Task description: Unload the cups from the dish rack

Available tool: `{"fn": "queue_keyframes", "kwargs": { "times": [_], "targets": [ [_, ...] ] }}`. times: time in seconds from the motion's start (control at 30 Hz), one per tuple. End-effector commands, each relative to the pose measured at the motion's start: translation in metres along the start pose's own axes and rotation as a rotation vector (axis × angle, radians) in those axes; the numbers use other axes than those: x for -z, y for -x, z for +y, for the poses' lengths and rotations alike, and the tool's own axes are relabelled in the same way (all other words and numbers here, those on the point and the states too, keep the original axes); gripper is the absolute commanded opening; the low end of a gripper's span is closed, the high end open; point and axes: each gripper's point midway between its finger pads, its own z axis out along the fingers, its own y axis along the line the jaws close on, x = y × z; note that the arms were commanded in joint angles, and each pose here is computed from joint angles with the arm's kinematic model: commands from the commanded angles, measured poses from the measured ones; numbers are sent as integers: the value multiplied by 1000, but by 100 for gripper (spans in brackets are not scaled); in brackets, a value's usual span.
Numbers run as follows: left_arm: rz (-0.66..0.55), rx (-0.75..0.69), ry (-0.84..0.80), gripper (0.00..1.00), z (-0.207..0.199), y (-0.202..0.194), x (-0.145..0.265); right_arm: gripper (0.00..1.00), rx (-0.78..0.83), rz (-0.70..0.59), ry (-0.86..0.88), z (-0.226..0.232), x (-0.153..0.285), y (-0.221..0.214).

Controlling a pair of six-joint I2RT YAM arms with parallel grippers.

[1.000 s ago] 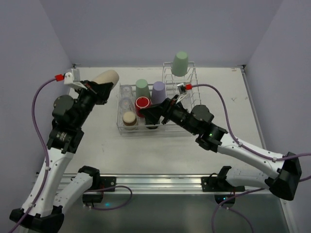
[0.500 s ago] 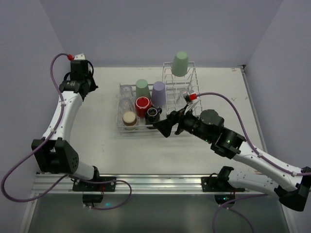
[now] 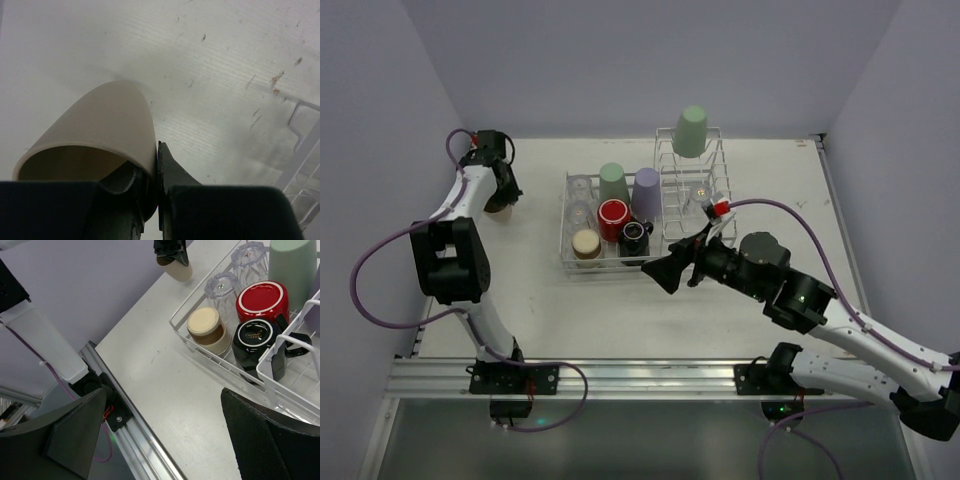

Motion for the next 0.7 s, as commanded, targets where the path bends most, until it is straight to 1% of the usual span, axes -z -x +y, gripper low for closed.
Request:
{"fn": "queue_keyframes", "kwargs": {
  "times": [0.0, 0.1, 0.2, 0.27, 0.33, 0.37, 0.4, 0.43, 0.47, 0.57, 0.6, 0.67],
  "targets": [
    [-4, 2, -32, 0, -5, 14, -3, 99, 16, 12, 31, 5, -2, -4],
    [5, 18, -35, 0, -1, 15, -10, 99, 17, 18, 19, 3, -4, -5],
    [12, 27, -35, 5, 4, 17, -16, 99, 4, 30, 40, 7, -7, -9],
    [20, 28, -33, 6, 7, 17, -20, 99, 1, 30, 40, 7, -9, -10],
    [39, 21, -32, 10, 8, 14, -24, 99, -2, 38, 32, 6, -12, -12],
    [39, 21, -33, 13, 8, 14, -25, 99, 0, 36, 33, 7, -13, -11],
    [36, 22, -35, 20, 8, 14, -25, 99, 0, 39, 28, 6, -15, -12],
    [32, 22, -37, 24, 8, 15, -24, 99, 0, 42, 26, 6, -15, -12],
    [20, 23, -43, 31, 7, 19, -22, 99, 5, 37, 27, 7, -16, -9],
    [-22, 34, -61, 42, 5, 29, -11, 99, 13, 35, 21, 9, -18, -4],
    [-40, 40, -67, 48, 4, 33, -5, 99, 17, 36, 23, 9, -19, -3],
    [-58, 47, -84, 55, 2, 37, 1, 99, 20, 44, 34, 14, -20, 0]
  ]
}}
